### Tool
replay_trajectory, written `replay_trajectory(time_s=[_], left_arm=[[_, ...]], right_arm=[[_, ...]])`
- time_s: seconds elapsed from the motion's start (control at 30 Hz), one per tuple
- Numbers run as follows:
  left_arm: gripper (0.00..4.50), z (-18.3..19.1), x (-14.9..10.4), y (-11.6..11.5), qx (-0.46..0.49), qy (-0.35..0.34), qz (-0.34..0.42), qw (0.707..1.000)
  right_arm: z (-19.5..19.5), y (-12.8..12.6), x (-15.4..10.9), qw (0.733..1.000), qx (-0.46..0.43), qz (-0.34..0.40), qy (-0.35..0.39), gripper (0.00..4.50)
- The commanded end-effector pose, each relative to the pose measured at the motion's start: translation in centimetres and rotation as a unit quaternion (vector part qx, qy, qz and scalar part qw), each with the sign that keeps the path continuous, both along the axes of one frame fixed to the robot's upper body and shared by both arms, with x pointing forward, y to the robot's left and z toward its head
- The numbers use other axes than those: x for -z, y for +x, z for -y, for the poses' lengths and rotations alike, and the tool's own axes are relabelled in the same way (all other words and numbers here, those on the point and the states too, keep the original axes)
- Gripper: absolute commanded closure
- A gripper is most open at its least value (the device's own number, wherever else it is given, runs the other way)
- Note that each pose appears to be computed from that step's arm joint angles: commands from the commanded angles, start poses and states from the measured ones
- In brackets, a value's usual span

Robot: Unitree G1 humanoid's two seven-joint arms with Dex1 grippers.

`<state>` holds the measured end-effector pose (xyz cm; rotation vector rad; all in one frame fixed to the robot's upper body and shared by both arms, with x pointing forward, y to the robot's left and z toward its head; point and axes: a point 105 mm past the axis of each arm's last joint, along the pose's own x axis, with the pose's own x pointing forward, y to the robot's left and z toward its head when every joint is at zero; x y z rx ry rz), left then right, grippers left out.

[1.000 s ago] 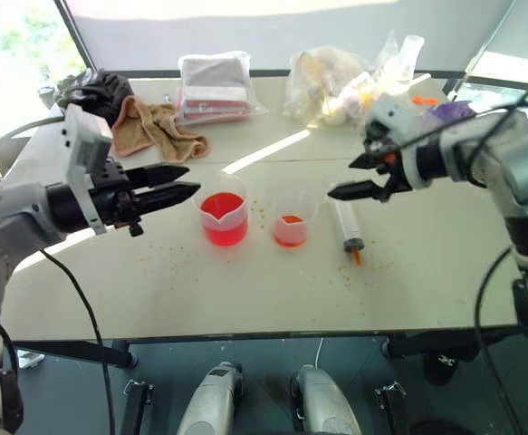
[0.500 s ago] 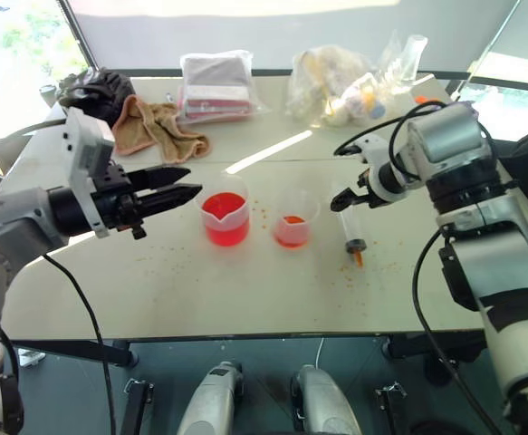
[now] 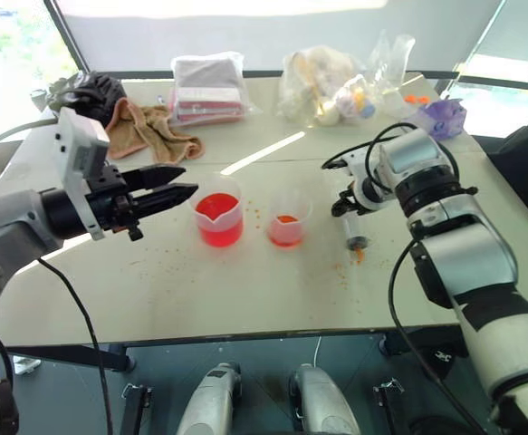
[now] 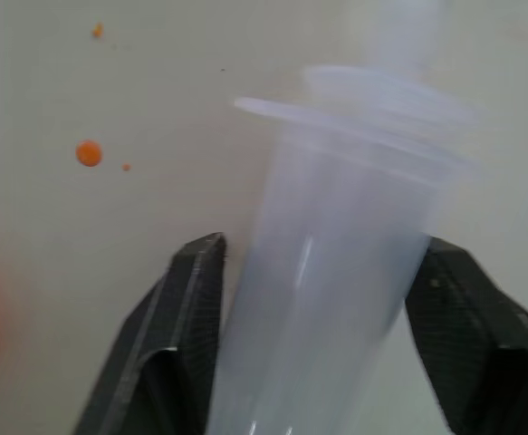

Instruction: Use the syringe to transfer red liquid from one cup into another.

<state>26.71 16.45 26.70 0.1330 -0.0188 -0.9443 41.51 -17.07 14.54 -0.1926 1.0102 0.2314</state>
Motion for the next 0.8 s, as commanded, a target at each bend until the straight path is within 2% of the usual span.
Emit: replay_trajectory(time_s=[0.03,0.1,0.2,0.23,0.33,0.4,0.47,0.57,0.63,0.77,0.8], left_arm=[[2.55,0.0,-1.0,-0.4,0.000,0.002,0.025,1.000],[2.55,0.0,-1.1,-0.3,0.000,0.001,0.027,1.000],[2.55,-0.1,-1.3,-0.2,0.000,-0.003,0.029,1.000],[2.55,-0.2,-1.4,-0.1,-0.001,-0.003,0.031,1.000],[2.55,-0.6,-2.0,0.3,-0.007,-0.006,0.040,0.999],[2.55,-1.3,-3.3,1.3,-0.029,-0.032,0.060,0.997],[2.55,-1.8,-4.1,1.9,-0.041,-0.047,0.066,0.996],[2.55,-2.2,-4.6,2.1,-0.047,-0.048,0.065,0.996],[2.55,-2.5,-4.7,2.1,-0.049,-0.044,0.063,0.996],[2.55,-3.6,-5.6,2.3,-0.071,-0.047,0.069,0.994],[2.55,-3.9,-5.9,2.2,-0.075,-0.050,0.071,0.993]], right_arm=[[-0.7,0.5,-1.6,1.000,-0.010,0.021,0.011,3.12],[0.0,1.4,-2.9,0.998,-0.009,0.068,-0.013,3.12],[1.4,2.8,-6.1,0.988,0.006,0.150,-0.032,3.12],[1.3,3.5,-7.8,0.979,0.001,0.200,-0.025,3.12],[0.9,5.0,-14.0,0.931,-0.015,0.365,-0.013,3.12],[-1.4,4.6,-19.3,0.876,-0.046,0.474,0.072,3.12],[-4.2,3.0,-22.9,0.819,-0.094,0.542,0.166,3.12],[-9.2,-0.2,-24.4,0.743,-0.208,0.595,0.227,3.12],[-11.4,-2.1,-24.9,0.696,-0.247,0.623,0.257,3.12],[-16.1,-5.2,-23.8,0.636,-0.330,0.631,0.298,3.12],[-17.2,-5.7,-23.0,0.630,-0.343,0.621,0.316,3.12]])
